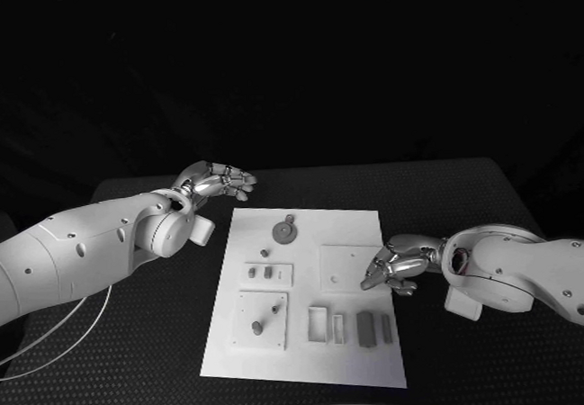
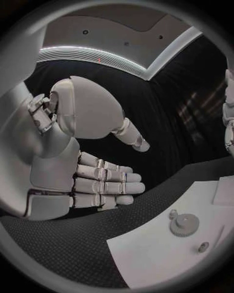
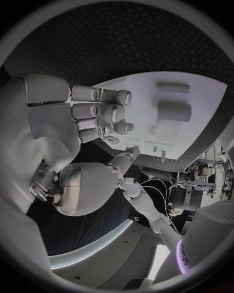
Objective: Assemble the parts on the task board
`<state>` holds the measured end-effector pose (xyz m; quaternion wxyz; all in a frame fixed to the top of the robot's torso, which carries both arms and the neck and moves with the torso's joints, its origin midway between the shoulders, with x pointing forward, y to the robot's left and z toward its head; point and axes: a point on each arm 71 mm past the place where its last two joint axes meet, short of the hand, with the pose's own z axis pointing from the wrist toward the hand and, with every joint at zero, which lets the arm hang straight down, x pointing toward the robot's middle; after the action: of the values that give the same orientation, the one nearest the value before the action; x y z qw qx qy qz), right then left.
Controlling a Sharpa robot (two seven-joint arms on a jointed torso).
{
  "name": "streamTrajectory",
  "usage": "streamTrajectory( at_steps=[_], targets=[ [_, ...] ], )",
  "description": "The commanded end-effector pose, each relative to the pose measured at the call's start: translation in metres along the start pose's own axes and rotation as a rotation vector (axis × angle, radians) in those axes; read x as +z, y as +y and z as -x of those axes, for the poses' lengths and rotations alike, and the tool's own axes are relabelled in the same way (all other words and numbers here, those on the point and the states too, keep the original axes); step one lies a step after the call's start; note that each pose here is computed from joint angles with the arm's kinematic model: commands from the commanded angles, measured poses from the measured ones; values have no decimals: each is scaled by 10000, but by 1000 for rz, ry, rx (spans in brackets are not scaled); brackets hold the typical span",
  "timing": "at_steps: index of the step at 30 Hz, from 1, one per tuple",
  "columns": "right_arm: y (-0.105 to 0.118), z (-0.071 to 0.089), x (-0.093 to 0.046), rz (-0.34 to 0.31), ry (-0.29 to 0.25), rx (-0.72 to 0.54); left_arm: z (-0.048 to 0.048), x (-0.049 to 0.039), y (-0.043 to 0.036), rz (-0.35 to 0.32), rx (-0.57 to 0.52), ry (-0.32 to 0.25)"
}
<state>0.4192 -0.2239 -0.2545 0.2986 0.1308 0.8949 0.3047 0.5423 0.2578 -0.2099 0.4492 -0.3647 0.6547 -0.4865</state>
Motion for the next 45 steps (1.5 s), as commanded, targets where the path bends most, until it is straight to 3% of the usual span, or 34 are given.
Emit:
streamTrajectory(
  at_steps=[1,6,14,22,32,45],
  targets=[
    [-43,-161,-26,-89,158,21,-26,6,-8,-12,-9,14],
    [-70,-239,-30,-124,200,10,-39,4,0,-10,-10,18],
    [-66,-243,-30,-146,168,-47,-47,-2,8,-9,-10,20],
    [-19,-312,14,-181,180,-101,-58,-4,6,-10,-12,26],
    [-12,-307,86,-244,123,-167,-82,-8,0,-11,-14,32],
    [31,-352,141,-251,126,-185,-85,-10,-1,-11,-15,34]
  ],
)
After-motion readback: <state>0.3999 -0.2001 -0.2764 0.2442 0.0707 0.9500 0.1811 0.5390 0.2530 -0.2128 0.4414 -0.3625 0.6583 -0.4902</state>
